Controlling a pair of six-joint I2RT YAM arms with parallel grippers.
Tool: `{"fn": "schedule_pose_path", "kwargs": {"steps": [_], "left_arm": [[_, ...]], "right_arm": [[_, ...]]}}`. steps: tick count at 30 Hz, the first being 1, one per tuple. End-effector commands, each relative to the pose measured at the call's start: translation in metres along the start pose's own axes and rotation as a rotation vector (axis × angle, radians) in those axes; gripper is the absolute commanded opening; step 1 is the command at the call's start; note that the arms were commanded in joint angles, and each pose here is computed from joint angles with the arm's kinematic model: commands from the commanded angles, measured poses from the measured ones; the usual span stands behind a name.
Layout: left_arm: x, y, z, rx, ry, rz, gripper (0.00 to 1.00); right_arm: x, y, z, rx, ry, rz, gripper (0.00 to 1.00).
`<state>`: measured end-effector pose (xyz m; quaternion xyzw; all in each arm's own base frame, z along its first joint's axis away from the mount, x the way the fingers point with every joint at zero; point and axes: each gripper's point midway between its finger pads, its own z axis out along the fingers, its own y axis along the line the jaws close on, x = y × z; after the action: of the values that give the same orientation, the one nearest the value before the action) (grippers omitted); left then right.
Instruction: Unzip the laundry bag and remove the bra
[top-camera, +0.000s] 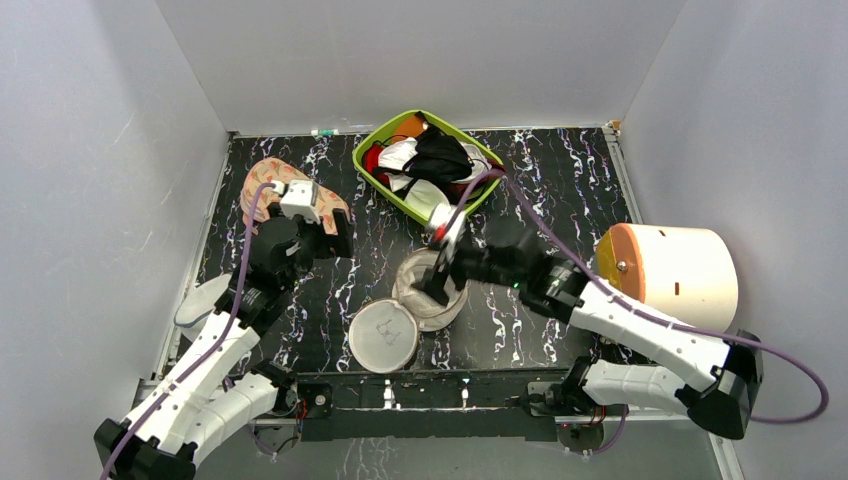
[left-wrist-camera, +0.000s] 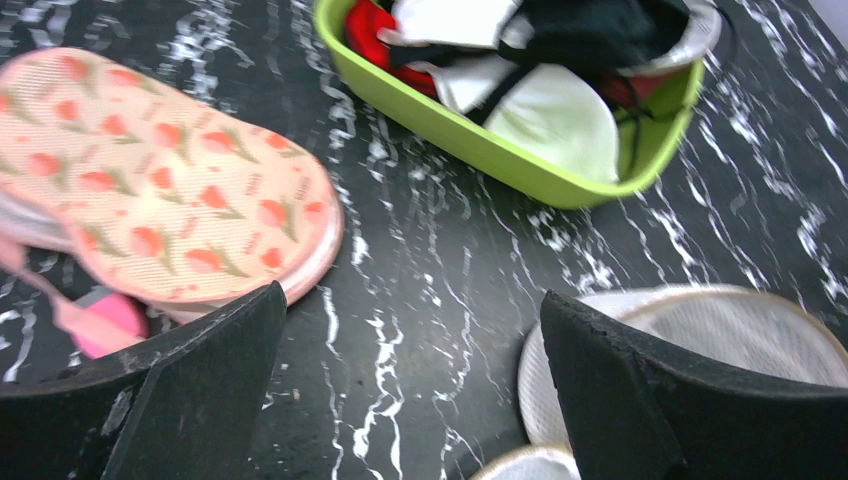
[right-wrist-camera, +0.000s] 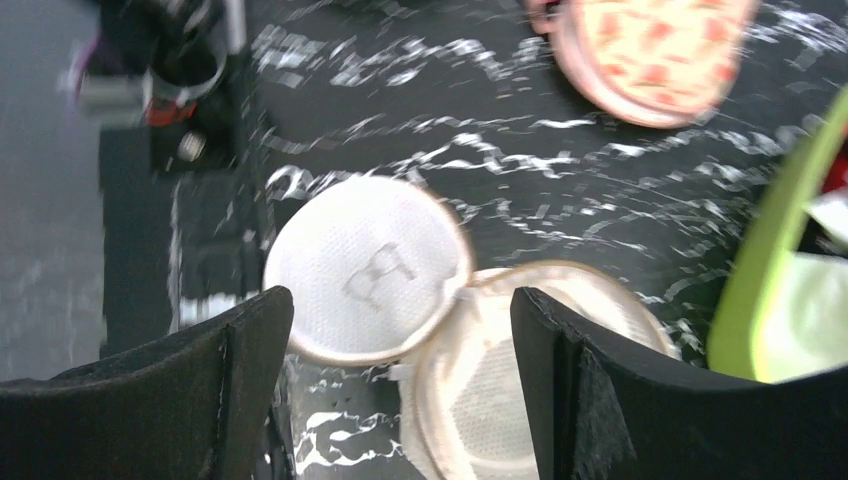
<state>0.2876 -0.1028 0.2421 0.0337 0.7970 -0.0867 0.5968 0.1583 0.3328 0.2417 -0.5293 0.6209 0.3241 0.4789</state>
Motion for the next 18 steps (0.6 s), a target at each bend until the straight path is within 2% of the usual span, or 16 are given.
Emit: {"fn": "schedule_pose_path", "kwargs": {"steps": [1, 3, 6, 10, 18], "left_arm": [[-0.006, 0.023, -0.003, -0.126, -0.041, -0.016, 0.98], [-0.004, 0.024, -0.001, -0.13, -0.031, -0.01, 0.98], [-0.002, 0.021, 0.001, -0.119, -0.009, -0.006, 0.98], [0.0, 0.019, 0.003, -0.113, 0.002, -0.008, 0.98], [0.0, 0.016, 0.003, -0.096, 0.001, -0.012, 0.98]], "right_arm": [[0.037, 0.057, 0.02, -0.216, 0.064, -0.318, 0.77], [0.057, 0.082, 0.024, -0.315, 0.111, -0.444, 0.74], [0.083, 0.091, 0.032, -0.322, 0.189, -0.575, 0.74], [0.106, 0.09, 0.043, -0.269, 0.301, -0.691, 0.77], [0.121, 0.091, 0.066, -0.171, 0.379, -0.889, 0.76]]}}
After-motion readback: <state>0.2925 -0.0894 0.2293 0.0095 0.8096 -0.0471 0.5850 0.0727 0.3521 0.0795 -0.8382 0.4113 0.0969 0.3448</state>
